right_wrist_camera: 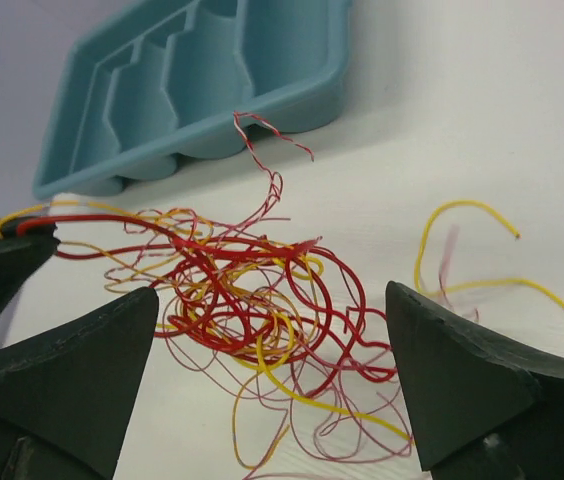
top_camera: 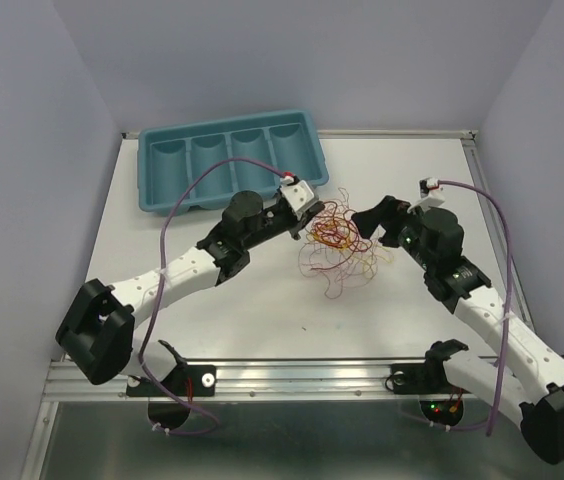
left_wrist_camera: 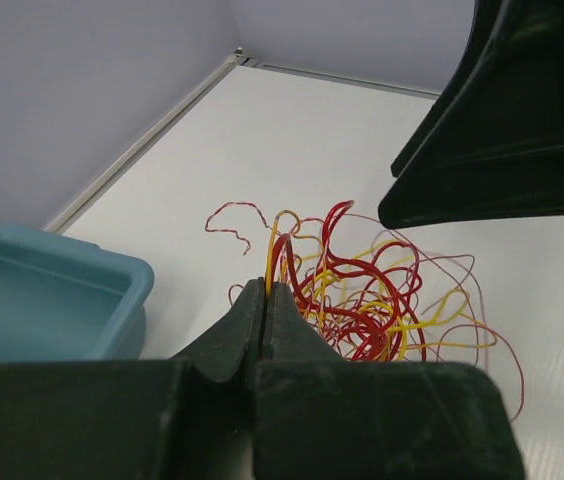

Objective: Untangle the cables

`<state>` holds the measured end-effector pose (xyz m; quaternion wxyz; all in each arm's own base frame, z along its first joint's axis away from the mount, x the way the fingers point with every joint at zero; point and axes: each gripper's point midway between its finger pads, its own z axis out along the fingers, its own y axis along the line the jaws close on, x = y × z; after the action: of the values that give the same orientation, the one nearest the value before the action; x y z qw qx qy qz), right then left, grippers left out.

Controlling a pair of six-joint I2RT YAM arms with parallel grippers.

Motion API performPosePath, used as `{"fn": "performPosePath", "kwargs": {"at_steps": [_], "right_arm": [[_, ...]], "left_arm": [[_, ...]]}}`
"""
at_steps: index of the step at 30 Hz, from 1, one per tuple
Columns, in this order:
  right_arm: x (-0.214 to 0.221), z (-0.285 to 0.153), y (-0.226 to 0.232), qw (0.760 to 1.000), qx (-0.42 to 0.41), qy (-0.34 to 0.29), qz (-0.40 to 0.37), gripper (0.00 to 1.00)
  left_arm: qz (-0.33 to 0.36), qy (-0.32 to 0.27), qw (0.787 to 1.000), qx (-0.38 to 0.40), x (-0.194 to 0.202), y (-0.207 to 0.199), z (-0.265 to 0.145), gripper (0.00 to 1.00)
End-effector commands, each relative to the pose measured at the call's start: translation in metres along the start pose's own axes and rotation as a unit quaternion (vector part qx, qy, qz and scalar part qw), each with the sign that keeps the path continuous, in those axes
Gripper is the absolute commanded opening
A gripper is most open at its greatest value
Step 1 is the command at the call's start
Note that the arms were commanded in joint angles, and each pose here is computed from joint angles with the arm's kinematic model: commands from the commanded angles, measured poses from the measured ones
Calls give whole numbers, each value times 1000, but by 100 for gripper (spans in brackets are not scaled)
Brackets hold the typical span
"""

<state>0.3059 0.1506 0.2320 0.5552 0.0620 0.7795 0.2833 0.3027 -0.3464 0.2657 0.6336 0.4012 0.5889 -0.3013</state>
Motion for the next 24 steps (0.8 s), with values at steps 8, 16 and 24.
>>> {"fn": "performPosePath", "kwargs": {"at_steps": [8, 16, 24], "right_arm": [[-35, -22, 72, 985, -165, -41, -6, 98], [12, 3, 79, 972, -221, 59, -58, 99], [36, 23, 79, 976, -184, 76, -88, 95]], "left_arm": [[14, -47, 999, 10, -35, -6, -16, 0], [13, -55, 998, -10, -43, 0, -21, 0], [6, -78, 997, -12, -62, -2, -35, 0]]}}
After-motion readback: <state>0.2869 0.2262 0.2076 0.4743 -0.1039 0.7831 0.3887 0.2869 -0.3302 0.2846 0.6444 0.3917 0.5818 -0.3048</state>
